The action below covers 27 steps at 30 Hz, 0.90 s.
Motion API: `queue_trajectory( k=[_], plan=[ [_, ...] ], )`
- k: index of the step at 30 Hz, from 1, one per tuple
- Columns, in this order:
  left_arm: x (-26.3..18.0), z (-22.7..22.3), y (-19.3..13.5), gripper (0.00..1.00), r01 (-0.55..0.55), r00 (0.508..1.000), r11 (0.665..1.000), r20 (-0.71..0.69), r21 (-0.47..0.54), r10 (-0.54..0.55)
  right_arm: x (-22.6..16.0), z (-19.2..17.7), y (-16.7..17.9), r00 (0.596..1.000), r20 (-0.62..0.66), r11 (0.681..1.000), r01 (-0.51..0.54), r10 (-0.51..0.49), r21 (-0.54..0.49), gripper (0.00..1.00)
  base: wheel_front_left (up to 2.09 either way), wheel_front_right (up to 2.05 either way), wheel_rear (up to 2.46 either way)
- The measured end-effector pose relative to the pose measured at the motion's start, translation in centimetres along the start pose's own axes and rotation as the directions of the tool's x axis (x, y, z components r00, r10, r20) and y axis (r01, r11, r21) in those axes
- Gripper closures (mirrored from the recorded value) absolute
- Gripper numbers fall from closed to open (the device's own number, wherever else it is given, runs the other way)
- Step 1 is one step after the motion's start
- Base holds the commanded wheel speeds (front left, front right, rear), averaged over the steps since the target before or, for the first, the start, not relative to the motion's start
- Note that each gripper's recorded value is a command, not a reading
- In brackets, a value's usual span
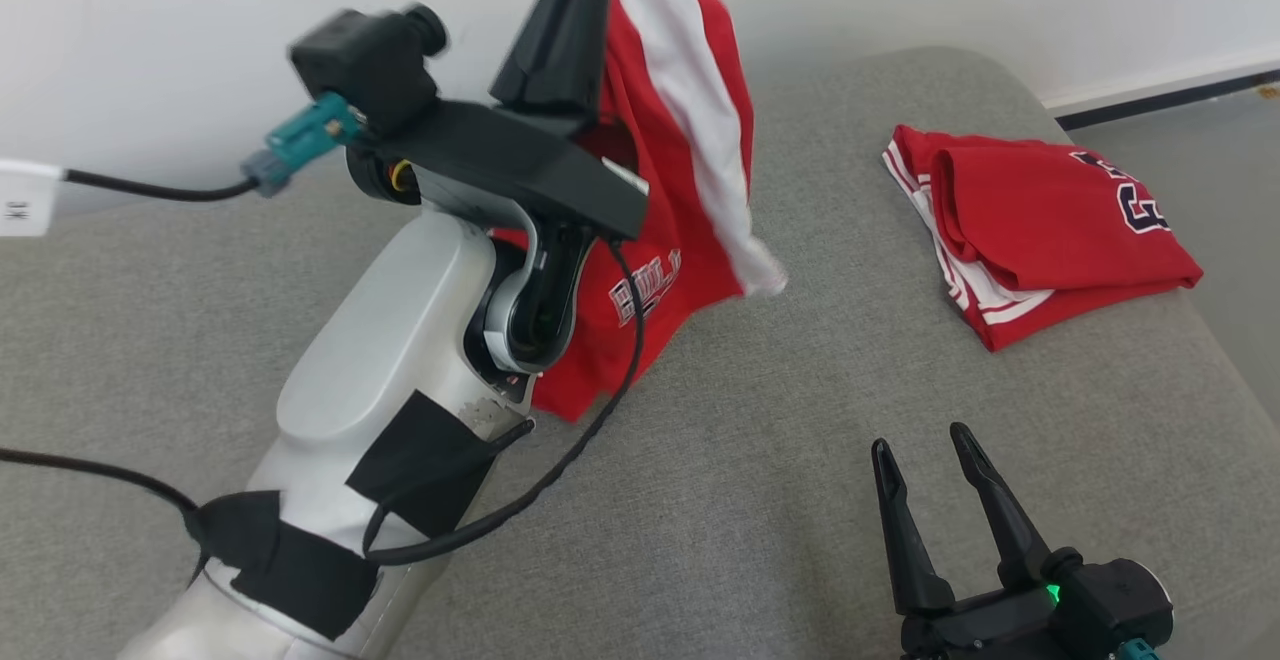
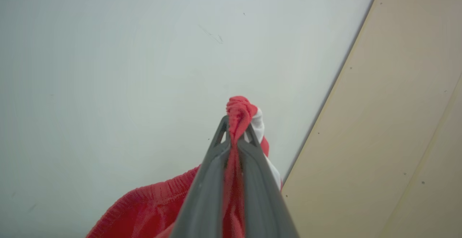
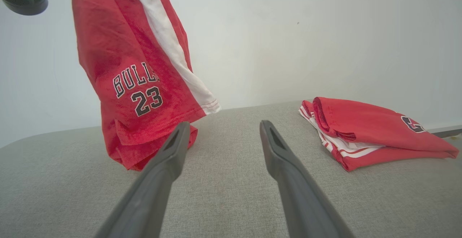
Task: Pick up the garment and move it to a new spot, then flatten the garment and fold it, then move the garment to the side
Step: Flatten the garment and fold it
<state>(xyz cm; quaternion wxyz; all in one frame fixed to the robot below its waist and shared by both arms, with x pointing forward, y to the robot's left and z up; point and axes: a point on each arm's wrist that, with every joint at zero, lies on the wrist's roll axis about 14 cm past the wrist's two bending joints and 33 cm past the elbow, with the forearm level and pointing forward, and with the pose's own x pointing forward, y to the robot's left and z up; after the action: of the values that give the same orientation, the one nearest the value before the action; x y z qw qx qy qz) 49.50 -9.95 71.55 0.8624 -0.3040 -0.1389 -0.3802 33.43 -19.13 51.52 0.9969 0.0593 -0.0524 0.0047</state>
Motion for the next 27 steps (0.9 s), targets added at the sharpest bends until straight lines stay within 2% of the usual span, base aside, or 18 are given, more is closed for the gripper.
queue_trajectory(
  k=[3,5,6,9,11,14,18,24,26,27],
  plan=[
    [-0.3,1.4,0.5,1.0,-0.073,0.996,0.995,0.037,-0.073,0.076,0.1,0.1,0.2,1.0,0.006,1.0,-0.009,0.009,0.002,0.0,0.0,0.0,0.0],
    [-2.2,0.0,3.2,1.0,-0.196,0.98,0.971,-0.001,-0.14,0.198,0.3,0.1,0.6,1.0,0.006,1.0,-0.022,0.022,0.006,0.0,0.0,0.0,0.0],
    [-3.6,-1.3,5.0,1.0,-0.276,0.961,0.944,-0.037,-0.181,0.274,0.4,0.1,0.8,1.0,0.007,1.0,-0.027,0.027,0.007,0.0,0.0,0.0,0.0],
    [-9.0,-4.8,9.9,1.0,-0.491,0.871,0.83,-0.144,-0.265,0.47,0.7,0.0,1.3,0.999,0.005,0.999,-0.044,0.044,0.013,0.0,0.0,0.0,0.0],
    [-11.9,-6.5,11.6,1.0,-0.56,0.828,0.796,-0.184,-0.23,0.529,0.8,-0.2,1.6,0.999,0.002,0.998,-0.054,0.054,0.017,0.0,0.0,0.0,0.0],
    [-15.5,-7.7,13.2,1.0,-0.604,0.794,0.784,-0.2,-0.144,0.575,1.0,-0.5,1.9,0.998,-0.006,0.998,-0.064,0.064,0.022,0.0,0.0,0.0,0.0],
    [-19.7,-6.9,15.7,1.0,-0.671,0.738,0.739,-0.158,-0.066,0.656,1.0,-1.0,2.3,0.997,-0.021,0.997,-0.075,0.076,0.031,0.0,0.0,0.0,0.0],
    [-25.6,-4.5,18.3,1.0,-0.78,0.625,0.619,-0.086,-0.093,0.776,1.0,-1.5,3.1,0.994,-0.033,0.994,-0.101,0.102,0.039,0.0,0.0,0.0,0.0],
    [-27.0,-4.6,18.5,0.63,-0.8,0.599,0.591,-0.09,-0.101,0.795,1.0,-1.6,3.6,0.993,-0.035,0.992,-0.116,0.117,0.042,0.0,0.0,0.0,0.0],
    [-27.6,-4.5,18.5,0.51,-0.806,0.591,0.583,-0.09,-0.1,0.802,1.0,-1.6,3.9,0.991,-0.037,0.991,-0.126,0.127,0.047,0.0,0.0,0.0,0.0]
  ],
)
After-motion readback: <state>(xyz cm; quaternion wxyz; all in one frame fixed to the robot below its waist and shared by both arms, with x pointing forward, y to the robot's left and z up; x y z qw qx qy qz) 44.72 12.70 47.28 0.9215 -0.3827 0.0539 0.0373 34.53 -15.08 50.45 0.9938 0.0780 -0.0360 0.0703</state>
